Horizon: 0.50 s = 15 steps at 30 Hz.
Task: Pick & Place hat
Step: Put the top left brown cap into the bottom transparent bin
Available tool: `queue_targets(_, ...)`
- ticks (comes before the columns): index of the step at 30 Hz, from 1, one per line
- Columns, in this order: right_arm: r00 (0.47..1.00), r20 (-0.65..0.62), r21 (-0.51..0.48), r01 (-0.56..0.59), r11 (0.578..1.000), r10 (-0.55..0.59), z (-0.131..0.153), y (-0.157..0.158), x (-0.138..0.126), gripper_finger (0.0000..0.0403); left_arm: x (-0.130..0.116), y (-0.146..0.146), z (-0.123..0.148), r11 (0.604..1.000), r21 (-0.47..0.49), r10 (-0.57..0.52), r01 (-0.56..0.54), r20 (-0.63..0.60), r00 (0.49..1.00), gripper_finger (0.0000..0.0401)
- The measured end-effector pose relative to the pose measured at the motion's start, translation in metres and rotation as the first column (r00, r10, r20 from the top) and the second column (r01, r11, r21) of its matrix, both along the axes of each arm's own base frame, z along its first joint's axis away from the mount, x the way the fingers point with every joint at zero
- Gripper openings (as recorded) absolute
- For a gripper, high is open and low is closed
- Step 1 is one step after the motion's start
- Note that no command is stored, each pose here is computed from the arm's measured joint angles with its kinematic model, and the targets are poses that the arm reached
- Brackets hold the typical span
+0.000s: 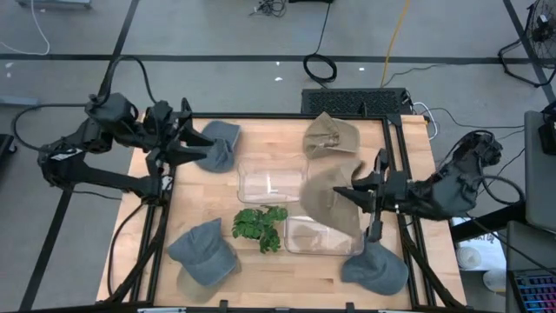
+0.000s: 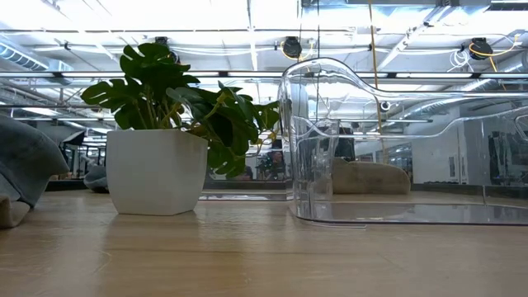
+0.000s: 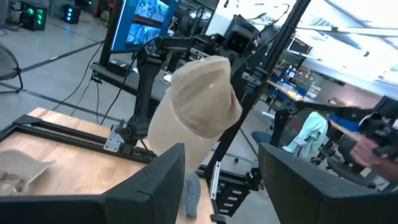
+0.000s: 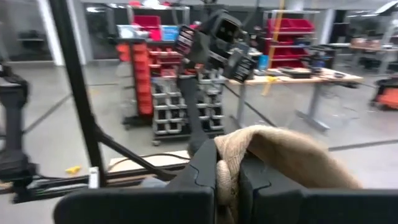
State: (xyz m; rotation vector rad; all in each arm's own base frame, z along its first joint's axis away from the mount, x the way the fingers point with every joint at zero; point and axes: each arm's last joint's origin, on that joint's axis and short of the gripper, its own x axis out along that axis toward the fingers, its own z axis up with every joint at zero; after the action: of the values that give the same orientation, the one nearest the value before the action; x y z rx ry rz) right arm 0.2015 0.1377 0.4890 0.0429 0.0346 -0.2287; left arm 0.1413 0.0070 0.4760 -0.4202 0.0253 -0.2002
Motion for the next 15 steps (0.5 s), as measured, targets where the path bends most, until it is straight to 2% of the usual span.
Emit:
queue_targets(4, 0.995, -0.034, -0.038, 0.097, 0.995, -0.098, -0.009, 0.009, 0.004, 0.0006, -0.001, 0.0, -0.001, 1.0, -0.008, -0.001, 0.001, -0.01, 1.0, 0.0208)
queue_targets(7, 0.988, -0.054, -0.025, 0.142, 0.99, -0.143, -0.017, 0.014, 0.007, 0.0006, -0.001, 0.0, -0.003, 1.0, -0.025, -0.002, 0.001, -0.036, 0.999, 0.0213)
queue_targets(15, 0.975, -0.154, 0.026, 0.169, 0.985, -0.163, -0.042, 0.021, 0.01, 0.0006, -0.001, 0.0, -0.005, 0.999, -0.037, -0.004, 0.002, -0.057, 0.998, 0.022)
